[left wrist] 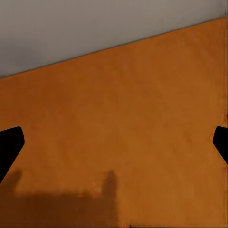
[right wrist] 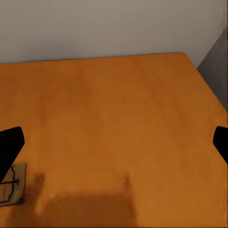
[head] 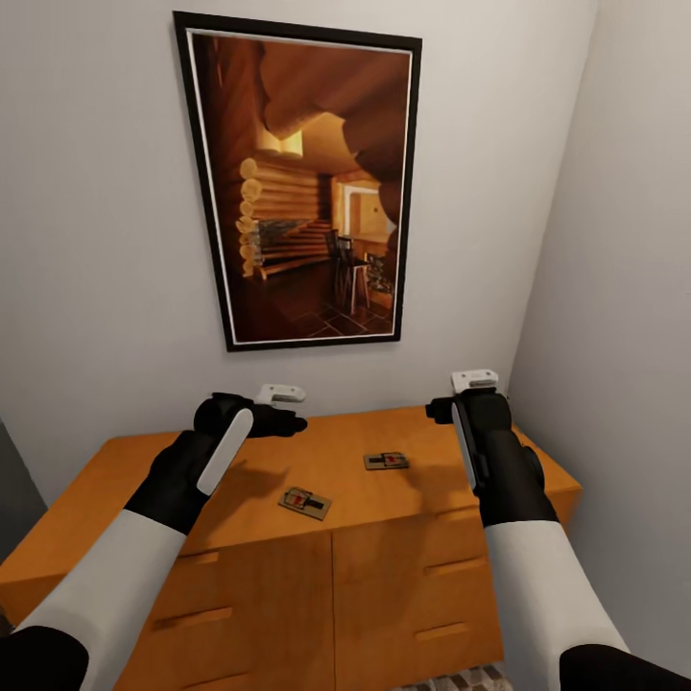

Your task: Take the four mousetraps from the cabinet in the bathroom and place them on the bathroom floor. Make sure all four end up on the same floor surface, and ensure that at least two of them are either under or directly next to the same bathroom sink.

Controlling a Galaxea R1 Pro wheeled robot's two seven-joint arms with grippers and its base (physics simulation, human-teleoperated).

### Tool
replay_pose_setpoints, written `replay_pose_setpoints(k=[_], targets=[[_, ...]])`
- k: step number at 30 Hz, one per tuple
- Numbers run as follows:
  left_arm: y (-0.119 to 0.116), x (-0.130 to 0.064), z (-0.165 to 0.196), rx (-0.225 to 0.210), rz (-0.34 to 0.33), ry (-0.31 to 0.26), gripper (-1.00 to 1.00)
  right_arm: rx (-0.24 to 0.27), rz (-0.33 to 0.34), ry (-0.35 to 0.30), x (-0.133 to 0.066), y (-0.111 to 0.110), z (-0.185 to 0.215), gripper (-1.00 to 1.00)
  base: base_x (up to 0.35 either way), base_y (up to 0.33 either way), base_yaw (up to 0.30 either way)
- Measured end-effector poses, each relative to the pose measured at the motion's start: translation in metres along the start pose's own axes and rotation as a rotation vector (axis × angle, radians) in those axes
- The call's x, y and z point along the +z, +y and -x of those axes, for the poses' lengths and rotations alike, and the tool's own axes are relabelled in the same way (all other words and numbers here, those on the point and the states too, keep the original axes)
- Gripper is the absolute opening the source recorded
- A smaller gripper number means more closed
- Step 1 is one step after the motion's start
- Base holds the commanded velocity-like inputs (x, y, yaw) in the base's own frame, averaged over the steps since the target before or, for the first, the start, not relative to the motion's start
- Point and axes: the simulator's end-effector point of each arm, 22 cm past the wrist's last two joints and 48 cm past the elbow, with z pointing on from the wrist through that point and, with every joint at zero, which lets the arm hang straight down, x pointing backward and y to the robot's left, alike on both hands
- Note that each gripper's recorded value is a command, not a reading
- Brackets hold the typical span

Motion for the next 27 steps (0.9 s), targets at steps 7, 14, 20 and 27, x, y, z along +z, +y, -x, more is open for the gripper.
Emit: replay_pose_setpoints(k=[7, 14, 20, 27], targets=[[-0.004, -0.002, 0.001, 0.009, -0.002, -0.003, 1.0, 0.0, -0.006, -0.007, -0.003, -0.002, 0.003, 1.0, 0.0, 0.0, -0.24], [-0.018, -0.002, -0.001, 0.039, -0.017, 0.002, 1.0, 0.0, -0.007, -0.011, -0.005, -0.003, 0.005, 1.0, 0.0, 0.0, -0.212], [-0.029, 0.006, -0.017, 0.078, -0.027, 0.044, 1.0, 0.001, 0.0, -0.01, -0.005, 0.0, 0.004, 1.0, 0.0, 0.0, -0.05], [-0.054, 0.023, -0.05, 0.102, -0.095, 0.143, 1.0, 0.001, 0.009, -0.001, -0.003, 0.004, 0.002, 1.0, 0.0, 0.0, -0.014]])
